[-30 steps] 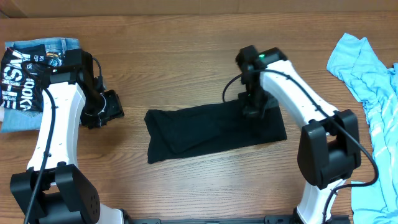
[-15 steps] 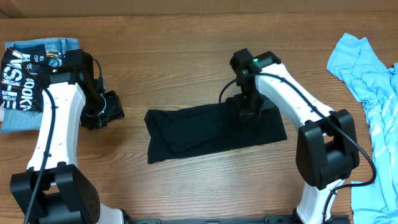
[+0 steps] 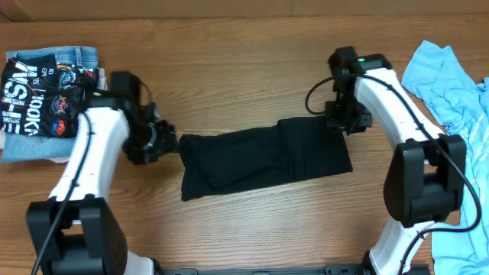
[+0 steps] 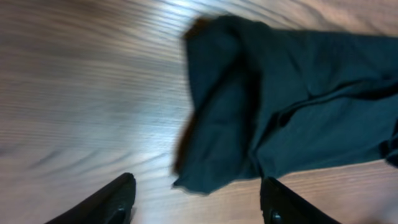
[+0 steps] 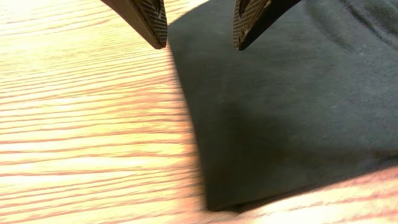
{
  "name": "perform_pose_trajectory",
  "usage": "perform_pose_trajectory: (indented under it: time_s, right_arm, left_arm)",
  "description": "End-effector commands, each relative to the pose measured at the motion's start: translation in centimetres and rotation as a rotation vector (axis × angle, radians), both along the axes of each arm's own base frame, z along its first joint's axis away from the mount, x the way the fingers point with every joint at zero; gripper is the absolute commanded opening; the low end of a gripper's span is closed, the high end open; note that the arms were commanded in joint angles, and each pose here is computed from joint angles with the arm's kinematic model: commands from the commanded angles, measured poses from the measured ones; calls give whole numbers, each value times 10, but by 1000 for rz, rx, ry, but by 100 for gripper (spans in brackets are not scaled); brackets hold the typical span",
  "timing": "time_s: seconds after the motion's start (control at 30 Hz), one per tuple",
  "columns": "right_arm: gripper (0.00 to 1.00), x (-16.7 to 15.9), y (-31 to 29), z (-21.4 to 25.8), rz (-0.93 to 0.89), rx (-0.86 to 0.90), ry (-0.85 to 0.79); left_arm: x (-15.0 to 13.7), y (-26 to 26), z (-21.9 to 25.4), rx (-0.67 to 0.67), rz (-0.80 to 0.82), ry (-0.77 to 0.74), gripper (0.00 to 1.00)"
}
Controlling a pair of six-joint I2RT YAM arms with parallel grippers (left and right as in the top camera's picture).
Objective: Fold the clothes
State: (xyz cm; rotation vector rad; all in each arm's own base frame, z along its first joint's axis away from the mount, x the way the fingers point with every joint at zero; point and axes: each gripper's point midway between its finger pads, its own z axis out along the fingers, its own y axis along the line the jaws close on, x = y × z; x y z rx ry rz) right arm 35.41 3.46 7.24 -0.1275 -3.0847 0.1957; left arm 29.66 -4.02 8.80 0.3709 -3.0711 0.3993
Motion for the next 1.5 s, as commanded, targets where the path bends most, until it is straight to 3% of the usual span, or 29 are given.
perform_pose_trajectory:
  time_s: [0.0,0.23,0.6,0.87,1.07,1.13,1.27,1.33,1.47]
  right_arm:
    - [39,9,-3,32,-17,9,-103]
    - [40,6,-4,32,-17,8,-91]
    - [40,5,-4,32,-17,10,-86]
    - [40,3,-4,32,-17,9,-79]
    - [40,1,-4,32,-17,7,-70]
    - [40,0,-4,32,-17,7,-67]
    - [40,-1,-5,32,-17,7,-64]
    - [40,-1,-5,32,-17,7,-64]
    - [40,-1,-5,32,-18,6,-64]
  left_arm:
    - [-7,-24,-14,-32,-74,-8,72]
    - [-5,-46,-42,-36,-123,-69,82]
    - [-22,-44,-76,-39,-49,-33,86]
    - [-26,-56,-90,-117,-56,-68,85]
    - [-25,-67,-89,-181,-63,-82,68]
    - [-26,-67,-89,-181,-66,-81,59]
    - [-26,-67,-89,-180,-67,-79,25]
    - [-25,-67,-89,-179,-67,-84,14]
    - [-18,-53,-88,-133,-36,-98,6]
